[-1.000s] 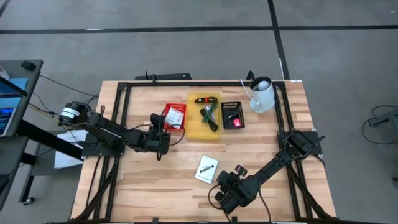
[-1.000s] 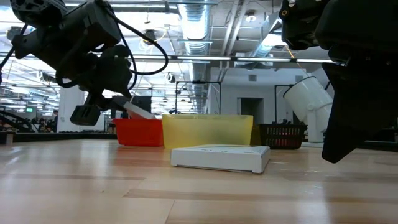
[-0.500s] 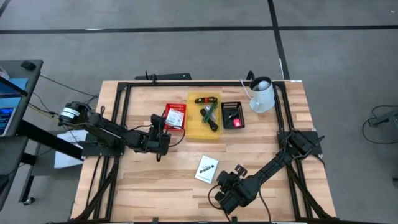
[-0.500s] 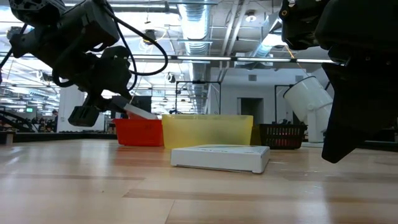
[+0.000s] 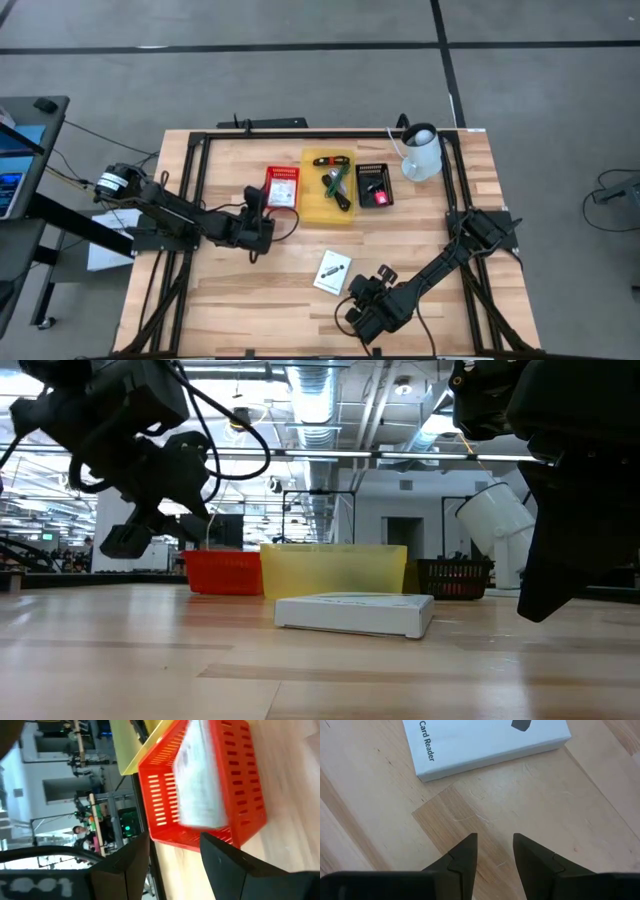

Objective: Pick and place items into bin
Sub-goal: Put the card reader box in the red bin

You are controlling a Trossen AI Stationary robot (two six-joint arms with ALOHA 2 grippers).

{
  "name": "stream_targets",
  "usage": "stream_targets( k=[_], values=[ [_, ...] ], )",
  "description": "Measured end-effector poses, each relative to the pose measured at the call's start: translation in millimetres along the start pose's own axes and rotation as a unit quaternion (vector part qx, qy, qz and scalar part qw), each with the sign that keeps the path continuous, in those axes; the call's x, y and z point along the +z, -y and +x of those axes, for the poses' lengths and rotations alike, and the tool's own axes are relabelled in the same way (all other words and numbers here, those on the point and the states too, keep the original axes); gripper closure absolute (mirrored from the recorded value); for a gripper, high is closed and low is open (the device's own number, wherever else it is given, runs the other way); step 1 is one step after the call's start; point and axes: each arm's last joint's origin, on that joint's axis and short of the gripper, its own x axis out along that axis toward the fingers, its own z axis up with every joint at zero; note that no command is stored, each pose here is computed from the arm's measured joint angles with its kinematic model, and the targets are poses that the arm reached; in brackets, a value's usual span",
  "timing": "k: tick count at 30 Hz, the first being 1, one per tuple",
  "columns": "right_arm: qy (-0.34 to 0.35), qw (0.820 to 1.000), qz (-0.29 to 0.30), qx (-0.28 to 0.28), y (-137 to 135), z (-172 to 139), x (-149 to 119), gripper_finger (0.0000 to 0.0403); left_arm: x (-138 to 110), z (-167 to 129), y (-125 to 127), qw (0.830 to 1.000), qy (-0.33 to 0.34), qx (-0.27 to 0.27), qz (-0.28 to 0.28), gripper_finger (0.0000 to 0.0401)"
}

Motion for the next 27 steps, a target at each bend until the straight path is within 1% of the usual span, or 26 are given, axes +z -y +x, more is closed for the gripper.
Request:
stream_targets(
  k=[4, 10, 13, 16, 18, 21, 23, 25, 27],
  values=[
    [0.000, 1.000, 0.000, 0.000, 0, 0, 0, 0.0282, 4, -4, -7, 1.000, -0.004, -0.026, 0.013, 0.0233],
    [0.000, 1.000, 0.000, 0.000, 0, 0, 0, 0.0282, 8, -7, -16, 0.999, -0.012, -0.026, 0.022, 0.0233],
    [0.000, 1.000, 0.000, 0.000, 0, 0, 0, 0.0282, 10, -9, -21, 0.999, -0.017, -0.026, 0.009, 0.0233],
    [0.000, 1.000, 0.000, 0.002, 0, 0, 0, 0.0282, 13, -11, -25, 0.999, -0.015, -0.039, -0.022, 0.0233],
    [0.001, 1.000, -0.002, 0.005, -1, 0, 0, 0.0282, 16, -14, -27, 0.997, -0.007, -0.071, -0.042, 0.0233],
    [0.007, 1.000, -0.011, 0.017, -4, 0, 1, 0.0282, 22, -20, -29, 0.985, 0.015, -0.159, -0.066, 0.0234],
    [0.011, 1.000, -0.017, 0.024, -5, 0, 2, 0.0282, 27, -24, -30, 0.970, 0.035, -0.226, -0.081, 0.0234],
    [0.014, 0.999, -0.019, 0.025, -5, 0, 2, 0.0282, 32, -29, -30, 0.951, 0.057, -0.289, -0.095, 0.0234],
    [0.020, 0.999, -0.024, 0.024, -6, 0, 2, 0.0282, 37, -33, -30, 0.930, 0.083, -0.340, -0.110, 0.0234]
  ],
)
